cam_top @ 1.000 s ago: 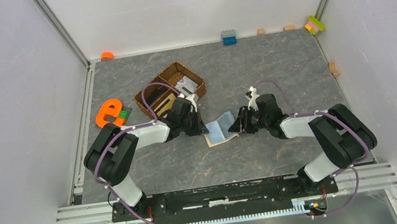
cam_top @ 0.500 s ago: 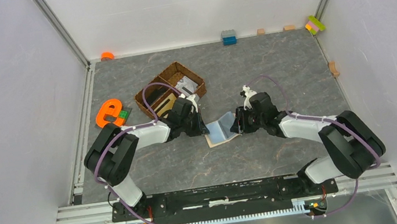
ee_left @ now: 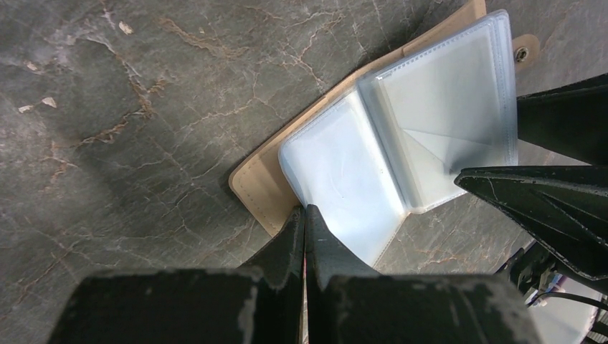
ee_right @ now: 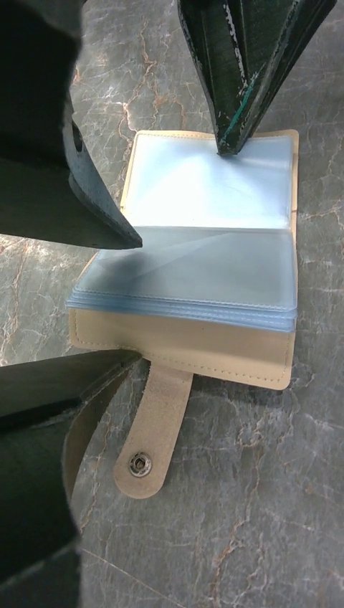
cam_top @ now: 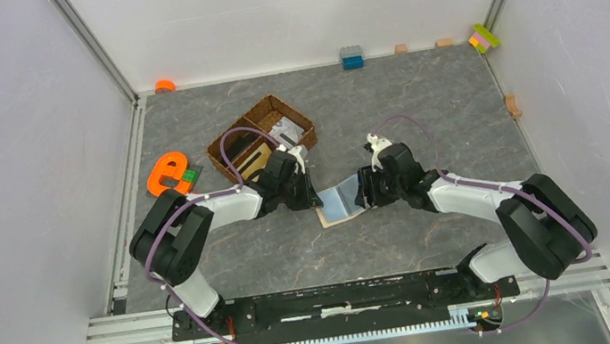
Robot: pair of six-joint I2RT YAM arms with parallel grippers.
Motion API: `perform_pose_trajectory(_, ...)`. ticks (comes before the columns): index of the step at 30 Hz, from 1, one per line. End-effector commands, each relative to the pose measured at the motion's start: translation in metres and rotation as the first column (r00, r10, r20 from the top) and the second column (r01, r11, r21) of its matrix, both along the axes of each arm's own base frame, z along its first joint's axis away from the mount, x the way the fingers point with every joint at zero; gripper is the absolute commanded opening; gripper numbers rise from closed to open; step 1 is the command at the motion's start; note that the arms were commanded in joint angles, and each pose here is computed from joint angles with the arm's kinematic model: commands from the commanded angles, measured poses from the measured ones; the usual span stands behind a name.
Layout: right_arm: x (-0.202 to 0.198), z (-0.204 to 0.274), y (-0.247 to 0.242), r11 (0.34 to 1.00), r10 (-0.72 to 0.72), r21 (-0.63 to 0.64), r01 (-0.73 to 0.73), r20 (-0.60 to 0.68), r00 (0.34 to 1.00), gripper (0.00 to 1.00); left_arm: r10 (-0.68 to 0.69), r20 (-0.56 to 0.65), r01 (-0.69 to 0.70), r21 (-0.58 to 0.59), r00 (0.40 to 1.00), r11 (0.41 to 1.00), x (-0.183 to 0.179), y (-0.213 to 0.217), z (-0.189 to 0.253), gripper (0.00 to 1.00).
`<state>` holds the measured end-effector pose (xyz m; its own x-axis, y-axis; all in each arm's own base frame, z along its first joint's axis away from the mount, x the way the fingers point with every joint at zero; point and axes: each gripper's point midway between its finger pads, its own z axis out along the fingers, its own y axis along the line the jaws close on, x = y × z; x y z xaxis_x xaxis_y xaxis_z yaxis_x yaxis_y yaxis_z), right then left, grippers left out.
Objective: Take the credit cards out of the card holder
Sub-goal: Pick up the card holder from the center of the board.
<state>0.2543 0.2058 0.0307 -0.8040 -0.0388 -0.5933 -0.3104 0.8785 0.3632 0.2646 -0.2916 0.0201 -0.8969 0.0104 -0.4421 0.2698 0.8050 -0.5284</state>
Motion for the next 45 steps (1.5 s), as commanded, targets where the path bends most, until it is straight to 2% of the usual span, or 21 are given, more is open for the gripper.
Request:
perform_pose_trajectory(1, 0.013, 0.025, 0.012, 0.999, 0.035, 0.012, -0.036, 0.088, 0.996, 0.57, -0.023, -0.029, 0.024, 0.026, 0.999, 0.999, -0.007, 0.001, -0.005, 0.02)
perform_pose_trajectory(7, 0.011, 0.030, 0.019, 0.998, 0.057, -0.005, -0.057, 0.114, 0.992, 0.57, -0.024, -0.029, 0.025, 0.027, 0.999, 0.999, -0.008, 0.001, -0.006, 0.02)
perform_pose_trajectory(8, 0.012, 0.032, 0.020, 0.998, 0.059, -0.011, -0.058, 0.122, 0.991, 0.58, -0.026, -0.031, 0.027, 0.027, 0.999, 0.999, -0.008, 0.001, -0.006, 0.02)
perform_pose_trajectory(11, 0.011, 0.031, 0.016, 0.997, 0.050, -0.061, -0.043, 0.121, 0.991, 0.74, -0.029, -0.031, 0.030, 0.026, 0.999, 0.999, -0.008, 0.000, -0.006, 0.02)
perform_pose_trajectory(12, 0.012, 0.032, 0.016, 0.997, 0.051, -0.066, -0.043, 0.129, 0.990, 0.76, -0.029, -0.032, 0.030, 0.027, 0.999, 0.999, -0.008, 0.000, -0.006, 0.02)
perform_pose_trajectory(16, 0.016, 0.038, 0.010, 0.995, 0.031, -0.100, -0.015, 0.157, 0.987, 0.77, -0.031, -0.029, 0.032, 0.026, 0.999, 0.999, -0.008, 0.000, -0.006, 0.02)
perform_pose_trajectory(21, 0.013, 0.041, 0.018, 0.997, 0.057, -0.065, -0.047, 0.170, 0.984, 0.73, -0.032, -0.029, 0.033, 0.025, 0.999, 0.999, -0.008, -0.001, -0.006, 0.02)
perform_pose_trajectory(28, 0.018, 0.048, 0.002, 0.990, -0.003, -0.136, 0.030, 0.195, 0.981, 0.87, -0.030, -0.028, 0.031, 0.026, 0.999, 0.999, -0.008, -0.001, -0.006, 0.02)
perform_pose_trajectory(31, 0.017, 0.053, 0.004, 0.994, 0.001, -0.106, 0.022, 0.215, 0.977, 0.86, -0.032, -0.029, 0.033, 0.026, 0.999, 0.999, -0.008, -0.001, -0.006, 0.02)
perform_pose_trajectory(36, 0.012, 0.039, 0.018, 0.995, 0.059, -0.089, -0.046, 0.149, 0.987, 0.82, -0.033, -0.028, 0.033, 0.024, 0.999, 0.999, -0.007, -0.002, -0.005, 0.02)
perform_pose_trajectory(45, 0.015, 0.029, 0.009, 0.999, 0.011, -0.040, -0.006, 0.129, 0.992, 0.82, -0.032, -0.036, 0.033, 0.031, 0.999, 0.999, -0.007, -0.001, -0.009, 0.02)
